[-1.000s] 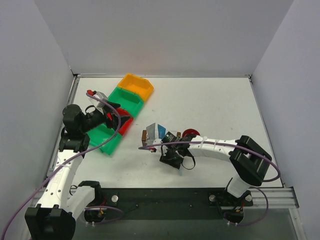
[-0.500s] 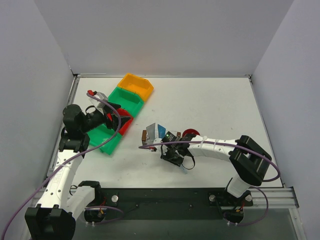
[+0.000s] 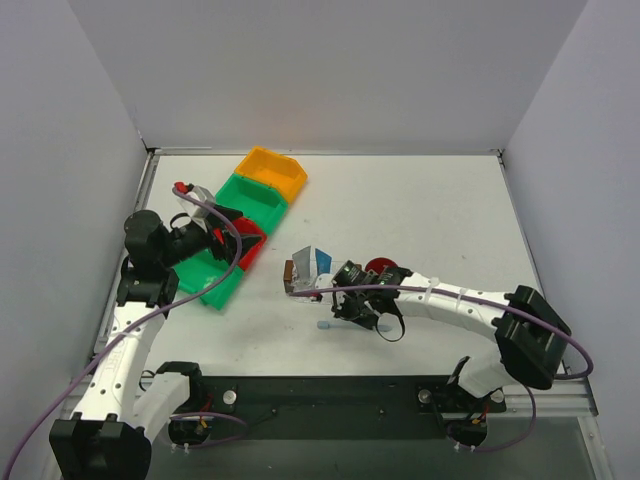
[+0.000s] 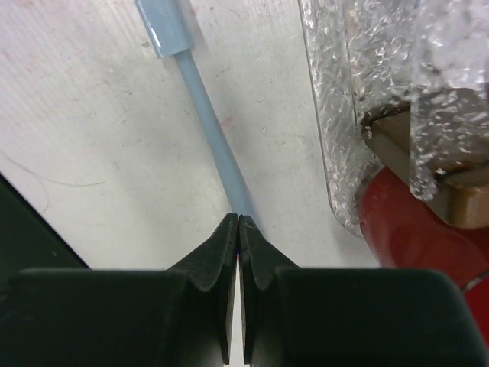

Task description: Prepare toiletry sets of a toothbrush and toothpaste on the tray

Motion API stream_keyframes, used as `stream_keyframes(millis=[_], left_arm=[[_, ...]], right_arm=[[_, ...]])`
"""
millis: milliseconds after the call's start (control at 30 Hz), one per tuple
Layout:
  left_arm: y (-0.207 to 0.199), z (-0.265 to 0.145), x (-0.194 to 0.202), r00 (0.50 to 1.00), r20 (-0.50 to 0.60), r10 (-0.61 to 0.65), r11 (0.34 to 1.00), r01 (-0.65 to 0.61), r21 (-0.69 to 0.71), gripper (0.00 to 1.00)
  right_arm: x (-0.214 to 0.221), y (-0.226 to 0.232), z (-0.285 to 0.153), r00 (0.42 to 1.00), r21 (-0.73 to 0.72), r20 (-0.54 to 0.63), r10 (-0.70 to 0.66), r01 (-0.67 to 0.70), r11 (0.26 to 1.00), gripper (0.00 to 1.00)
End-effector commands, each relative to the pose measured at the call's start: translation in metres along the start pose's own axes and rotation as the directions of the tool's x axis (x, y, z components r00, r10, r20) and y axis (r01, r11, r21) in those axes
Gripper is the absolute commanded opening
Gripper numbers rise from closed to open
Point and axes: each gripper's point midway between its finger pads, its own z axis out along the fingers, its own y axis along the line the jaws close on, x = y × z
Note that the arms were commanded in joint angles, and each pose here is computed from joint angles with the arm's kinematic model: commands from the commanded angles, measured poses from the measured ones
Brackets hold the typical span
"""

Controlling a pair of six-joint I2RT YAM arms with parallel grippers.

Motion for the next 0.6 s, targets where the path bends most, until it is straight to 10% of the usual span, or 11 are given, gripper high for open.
stream_keyframes(millis=[0,300,567], left_arm=[[-0.011,-0.005,-0.018,0.998,0.036,0.048,0.998,-0.050,0.041,0.88],[-0.014,-0.005,-0.018,0.998,0.030,0.058,0.997,-0.060,0.055,0.88],[-0.013,-0.006,-0.016,0.997,0.013,0.070,0.996,-0.070,0.050,0.88]], right_arm=[[-0.012,0.004,-0.030,0.998,-0.031,0.056,-0.030,0.032,0.999,0.00],[-0.012,0.014,-0.019,0.993,-0.123,0.026,-0.117,0.119,0.985,0.25],[-0.012,0.015,0.002,0.986,-0.149,0.008,-0.165,0.164,0.975,0.27]])
